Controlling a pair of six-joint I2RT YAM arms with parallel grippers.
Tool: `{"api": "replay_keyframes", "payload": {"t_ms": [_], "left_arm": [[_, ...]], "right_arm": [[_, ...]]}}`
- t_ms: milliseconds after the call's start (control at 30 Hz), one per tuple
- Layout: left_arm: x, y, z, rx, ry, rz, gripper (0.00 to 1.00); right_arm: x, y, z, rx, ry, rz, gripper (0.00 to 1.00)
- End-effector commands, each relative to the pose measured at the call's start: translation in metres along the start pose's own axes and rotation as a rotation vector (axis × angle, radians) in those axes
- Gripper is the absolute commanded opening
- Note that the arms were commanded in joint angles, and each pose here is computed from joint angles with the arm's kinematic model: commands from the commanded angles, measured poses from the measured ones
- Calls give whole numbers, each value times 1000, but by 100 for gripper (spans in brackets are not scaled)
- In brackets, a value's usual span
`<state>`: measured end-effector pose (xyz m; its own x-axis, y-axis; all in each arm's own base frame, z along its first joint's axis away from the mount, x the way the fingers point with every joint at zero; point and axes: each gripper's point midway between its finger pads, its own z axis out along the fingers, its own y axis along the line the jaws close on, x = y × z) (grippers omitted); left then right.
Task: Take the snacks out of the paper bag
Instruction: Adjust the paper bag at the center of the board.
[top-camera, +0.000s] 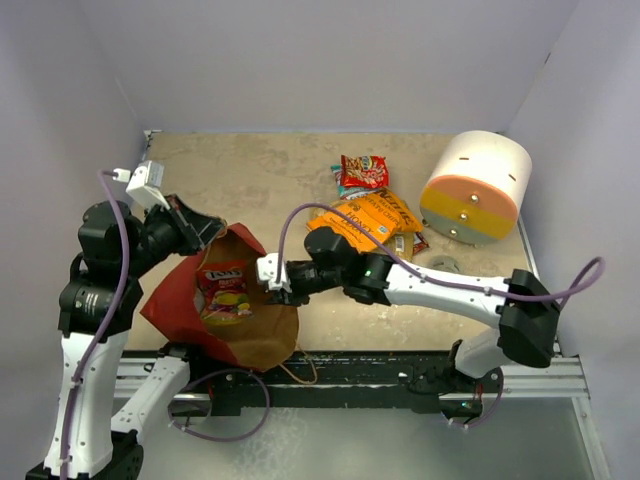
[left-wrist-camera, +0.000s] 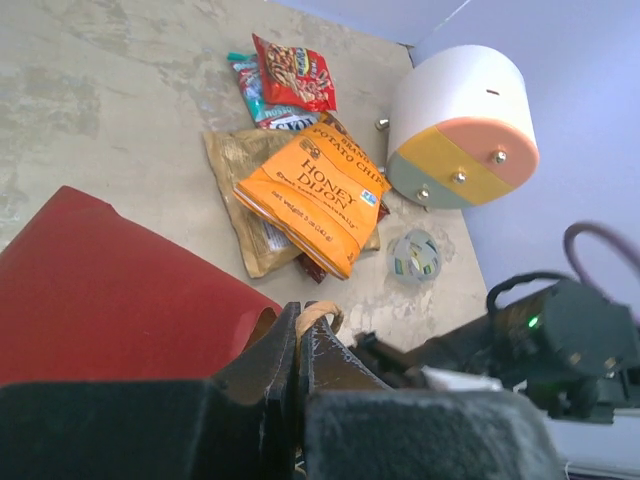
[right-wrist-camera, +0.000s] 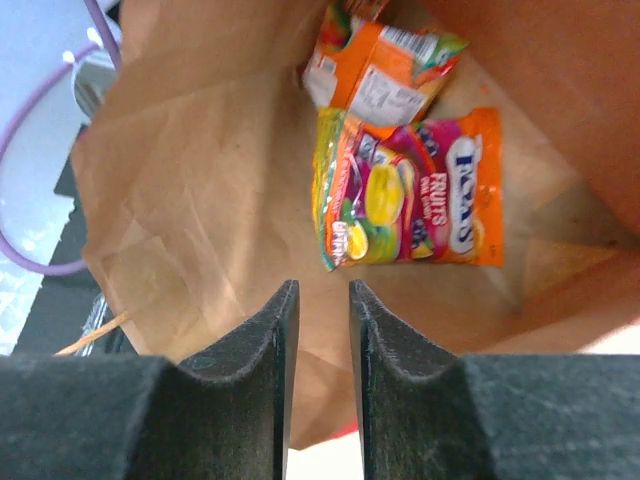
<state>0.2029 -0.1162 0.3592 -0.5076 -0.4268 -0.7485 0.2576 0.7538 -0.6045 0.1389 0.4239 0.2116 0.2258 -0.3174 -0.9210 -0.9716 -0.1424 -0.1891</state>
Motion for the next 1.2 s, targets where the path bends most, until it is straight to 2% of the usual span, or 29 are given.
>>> {"api": "replay_keyframes", "payload": {"t_ms": [0,100,267,533,700,900,1033,1167], "left_arm": [[-41,-16,3,34,-130,67,0],[-51,-17,8,30,-144,93,0],[-76,-25,17,44,-197,146,0],[-106,-36,54,111,-208,191,0],[-92,-42,62,183,-129,198,0],[-50,-46,44,259,-26,182,0],[-43,-44,30,234,-27,176,0],[-42,-47,35,257,-14,155,0]], "right_arm": [[-11,-10,5,59,12,-89,29],[0,-22,6,150,40,-34,36],[19,-41,19,238,100,37,36],[10,-48,48,232,17,98,35],[-4,-43,65,190,-45,96,35],[-21,-35,98,128,-116,116,35],[-33,-42,121,121,-156,147,36],[-41,-52,136,133,-184,174,36]]}}
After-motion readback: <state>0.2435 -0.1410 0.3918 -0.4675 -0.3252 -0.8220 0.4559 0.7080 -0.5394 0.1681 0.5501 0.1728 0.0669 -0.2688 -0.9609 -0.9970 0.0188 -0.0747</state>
